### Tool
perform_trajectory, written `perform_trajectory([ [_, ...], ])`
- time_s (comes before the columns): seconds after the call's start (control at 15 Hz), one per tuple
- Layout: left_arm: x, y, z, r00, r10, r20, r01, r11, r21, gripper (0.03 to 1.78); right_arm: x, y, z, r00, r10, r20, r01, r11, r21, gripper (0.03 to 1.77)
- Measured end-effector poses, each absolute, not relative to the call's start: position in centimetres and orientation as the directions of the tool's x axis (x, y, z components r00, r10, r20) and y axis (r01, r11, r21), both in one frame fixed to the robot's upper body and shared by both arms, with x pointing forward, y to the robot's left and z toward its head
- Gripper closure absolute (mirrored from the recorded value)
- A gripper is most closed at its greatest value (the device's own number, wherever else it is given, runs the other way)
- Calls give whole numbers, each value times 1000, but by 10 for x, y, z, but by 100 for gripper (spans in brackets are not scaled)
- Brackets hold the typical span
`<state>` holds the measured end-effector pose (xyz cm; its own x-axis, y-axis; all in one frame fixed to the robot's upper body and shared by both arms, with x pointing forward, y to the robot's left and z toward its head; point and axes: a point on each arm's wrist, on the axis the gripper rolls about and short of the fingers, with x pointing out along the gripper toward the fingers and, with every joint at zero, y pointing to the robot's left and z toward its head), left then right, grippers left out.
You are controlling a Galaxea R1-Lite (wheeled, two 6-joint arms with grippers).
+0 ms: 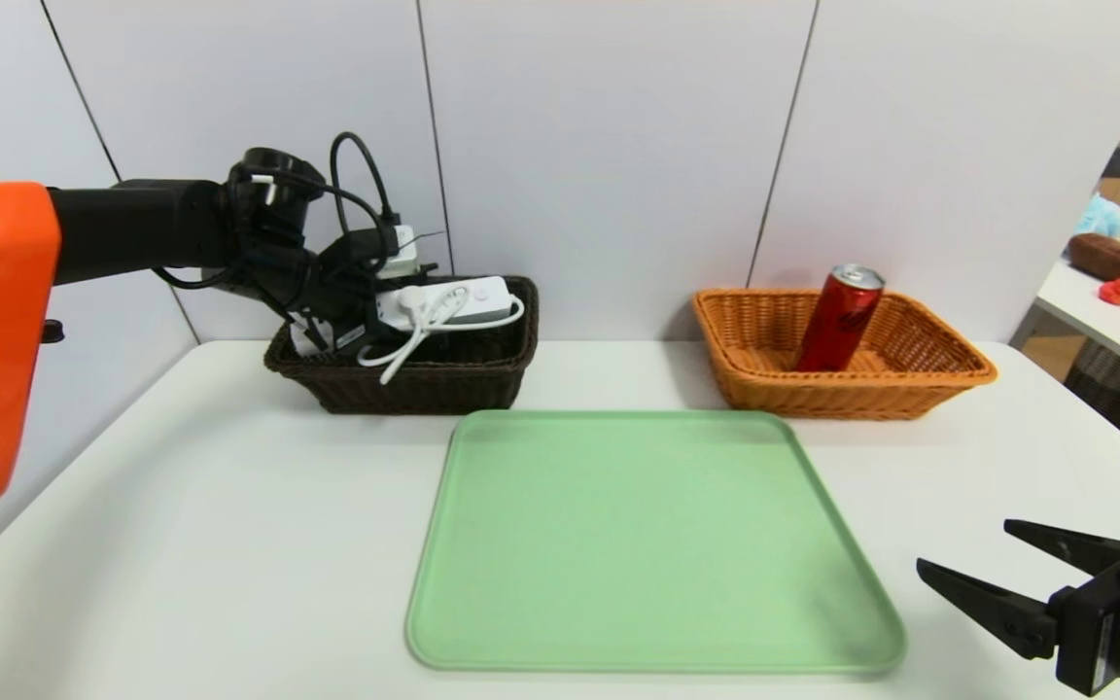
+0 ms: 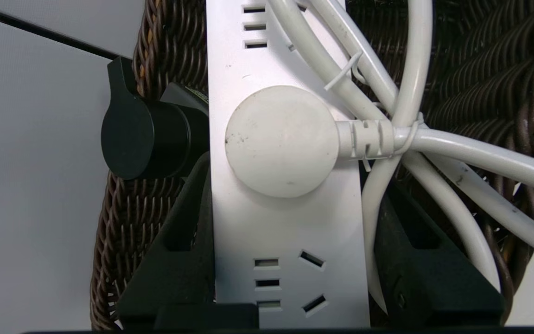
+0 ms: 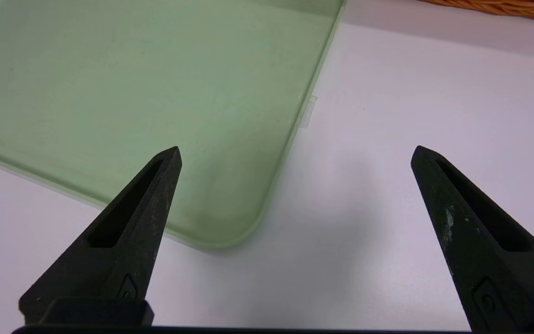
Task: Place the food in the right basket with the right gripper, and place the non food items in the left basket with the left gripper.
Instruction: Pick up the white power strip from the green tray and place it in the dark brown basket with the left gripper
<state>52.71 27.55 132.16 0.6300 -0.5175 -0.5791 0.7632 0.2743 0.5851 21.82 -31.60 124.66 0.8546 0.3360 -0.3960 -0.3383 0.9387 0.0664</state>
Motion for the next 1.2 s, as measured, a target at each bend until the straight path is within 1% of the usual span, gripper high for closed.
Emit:
perform_trajectory([
  [0.47, 527, 272, 1318, 628, -494, -601, 763, 241, 599, 87, 218, -315, 1245, 851, 341, -399, -344, 936, 67, 9],
  [1.2, 525, 269, 1321, 630, -496, -597, 762, 249, 598, 87, 218, -315, 1246, 851, 343, -397, -346, 936, 68, 9],
])
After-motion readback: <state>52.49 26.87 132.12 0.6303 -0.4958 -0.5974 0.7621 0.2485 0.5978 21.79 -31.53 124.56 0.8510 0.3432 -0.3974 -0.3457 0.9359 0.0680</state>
